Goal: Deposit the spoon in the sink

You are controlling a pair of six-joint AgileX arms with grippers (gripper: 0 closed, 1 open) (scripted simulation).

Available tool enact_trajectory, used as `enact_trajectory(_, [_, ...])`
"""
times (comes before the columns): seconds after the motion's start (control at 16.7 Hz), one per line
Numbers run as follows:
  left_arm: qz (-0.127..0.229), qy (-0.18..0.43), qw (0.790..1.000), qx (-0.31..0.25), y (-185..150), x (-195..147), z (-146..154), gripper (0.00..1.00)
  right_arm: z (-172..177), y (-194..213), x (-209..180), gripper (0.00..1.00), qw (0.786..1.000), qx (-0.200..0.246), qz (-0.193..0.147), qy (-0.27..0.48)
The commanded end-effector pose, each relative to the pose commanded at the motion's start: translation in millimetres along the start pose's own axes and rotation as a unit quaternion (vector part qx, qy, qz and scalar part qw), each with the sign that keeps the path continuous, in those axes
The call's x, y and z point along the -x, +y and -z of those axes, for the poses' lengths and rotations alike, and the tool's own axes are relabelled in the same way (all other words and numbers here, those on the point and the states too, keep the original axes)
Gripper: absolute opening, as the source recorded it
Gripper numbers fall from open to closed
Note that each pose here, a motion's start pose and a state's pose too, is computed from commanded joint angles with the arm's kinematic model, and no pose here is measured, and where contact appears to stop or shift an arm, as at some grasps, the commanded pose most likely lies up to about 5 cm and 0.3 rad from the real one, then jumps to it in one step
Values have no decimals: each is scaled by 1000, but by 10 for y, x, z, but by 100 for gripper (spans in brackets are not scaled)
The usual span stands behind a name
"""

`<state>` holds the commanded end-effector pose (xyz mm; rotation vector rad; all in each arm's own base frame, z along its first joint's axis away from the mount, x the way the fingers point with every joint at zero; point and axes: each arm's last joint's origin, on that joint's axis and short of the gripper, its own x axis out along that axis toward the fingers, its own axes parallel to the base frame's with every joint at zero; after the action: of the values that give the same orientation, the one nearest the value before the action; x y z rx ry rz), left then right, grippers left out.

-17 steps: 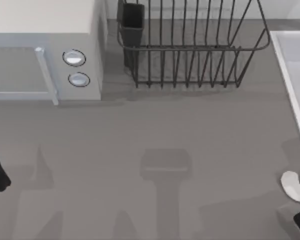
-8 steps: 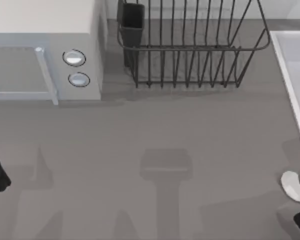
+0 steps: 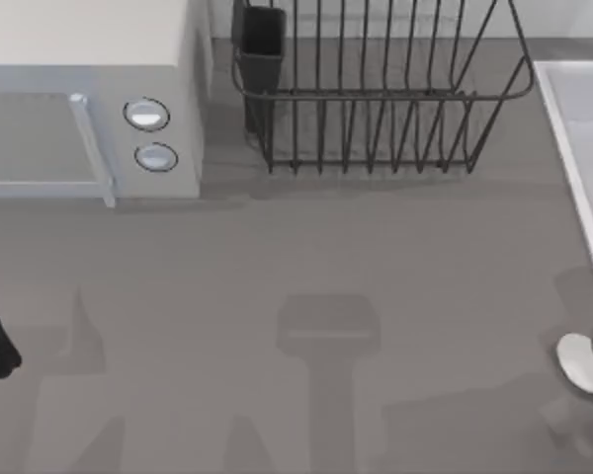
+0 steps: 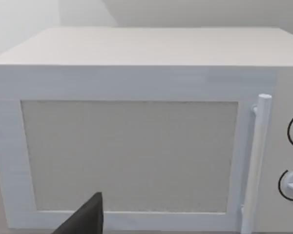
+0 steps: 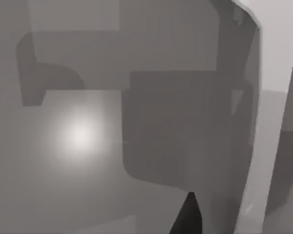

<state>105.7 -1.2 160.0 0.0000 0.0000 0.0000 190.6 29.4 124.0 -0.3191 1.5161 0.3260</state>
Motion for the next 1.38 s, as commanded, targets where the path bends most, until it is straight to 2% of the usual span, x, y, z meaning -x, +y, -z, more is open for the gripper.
enact_trajectory(0.54, [0, 0, 1000, 0, 0, 0, 0, 100, 3, 5, 856, 0, 1000, -1, -2, 7])
enact_trajectory(0.96, [0, 0, 1000, 0, 0, 0, 0, 100, -11, 3, 903, 0, 1000, 0, -2, 7])
enact_trajectory(1.14, [0, 0, 1000, 0, 0, 0, 0, 100, -194, -71, 986, 0, 1000, 4, -5, 18])
enact_trajectory(1.38, [0, 0, 1000, 0, 0, 0, 0, 100, -719, -326, 1155, 0, 999, 5, -13, 41])
